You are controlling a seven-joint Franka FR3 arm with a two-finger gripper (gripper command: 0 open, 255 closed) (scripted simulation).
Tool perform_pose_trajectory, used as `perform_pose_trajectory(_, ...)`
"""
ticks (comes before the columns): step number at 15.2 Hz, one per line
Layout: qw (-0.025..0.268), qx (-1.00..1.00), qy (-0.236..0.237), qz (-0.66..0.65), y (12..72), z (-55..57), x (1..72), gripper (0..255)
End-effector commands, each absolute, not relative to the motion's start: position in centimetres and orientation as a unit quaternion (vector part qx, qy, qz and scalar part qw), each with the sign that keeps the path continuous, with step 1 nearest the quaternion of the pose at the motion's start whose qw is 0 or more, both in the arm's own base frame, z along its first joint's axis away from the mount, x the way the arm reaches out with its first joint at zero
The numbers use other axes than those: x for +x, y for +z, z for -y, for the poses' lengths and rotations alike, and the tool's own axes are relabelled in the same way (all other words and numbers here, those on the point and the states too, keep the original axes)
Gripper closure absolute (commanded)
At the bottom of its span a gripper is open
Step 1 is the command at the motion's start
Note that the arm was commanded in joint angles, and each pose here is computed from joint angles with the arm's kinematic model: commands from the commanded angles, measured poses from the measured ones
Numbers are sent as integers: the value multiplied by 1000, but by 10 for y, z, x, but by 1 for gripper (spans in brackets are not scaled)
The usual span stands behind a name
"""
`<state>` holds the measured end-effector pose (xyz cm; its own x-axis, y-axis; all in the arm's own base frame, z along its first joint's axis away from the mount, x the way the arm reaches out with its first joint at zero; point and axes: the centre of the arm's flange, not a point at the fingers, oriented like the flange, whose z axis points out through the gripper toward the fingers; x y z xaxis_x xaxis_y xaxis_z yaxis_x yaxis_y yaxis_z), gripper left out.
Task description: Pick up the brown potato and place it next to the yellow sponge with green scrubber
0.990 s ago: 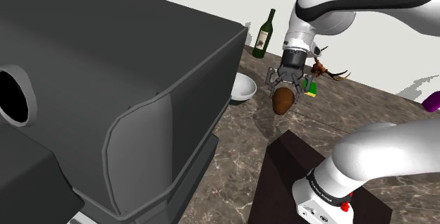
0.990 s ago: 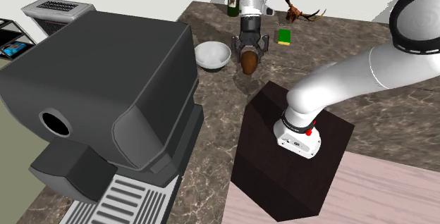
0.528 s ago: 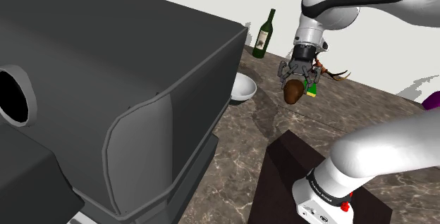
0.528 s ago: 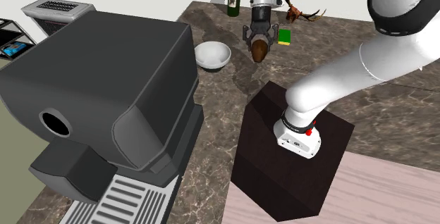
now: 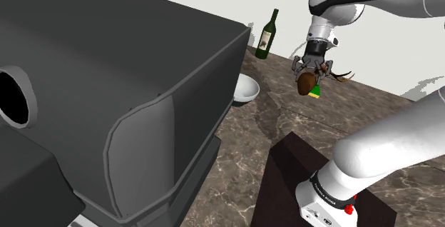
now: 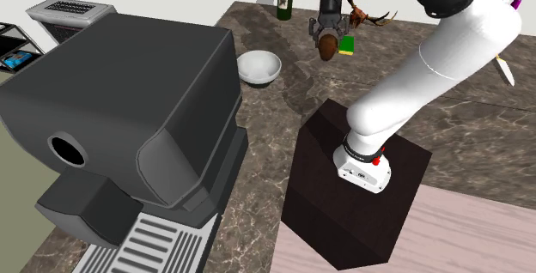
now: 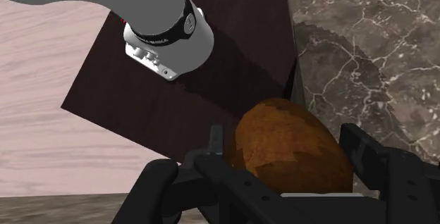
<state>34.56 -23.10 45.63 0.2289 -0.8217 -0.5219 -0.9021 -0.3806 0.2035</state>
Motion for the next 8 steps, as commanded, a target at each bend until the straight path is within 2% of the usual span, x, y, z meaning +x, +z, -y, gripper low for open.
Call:
perform_pose_trajectory(1,71,-781,284,-552,458,256,349,255)
perform_pose_trajectory(8,71,-781,284,-552,458,347,361,255)
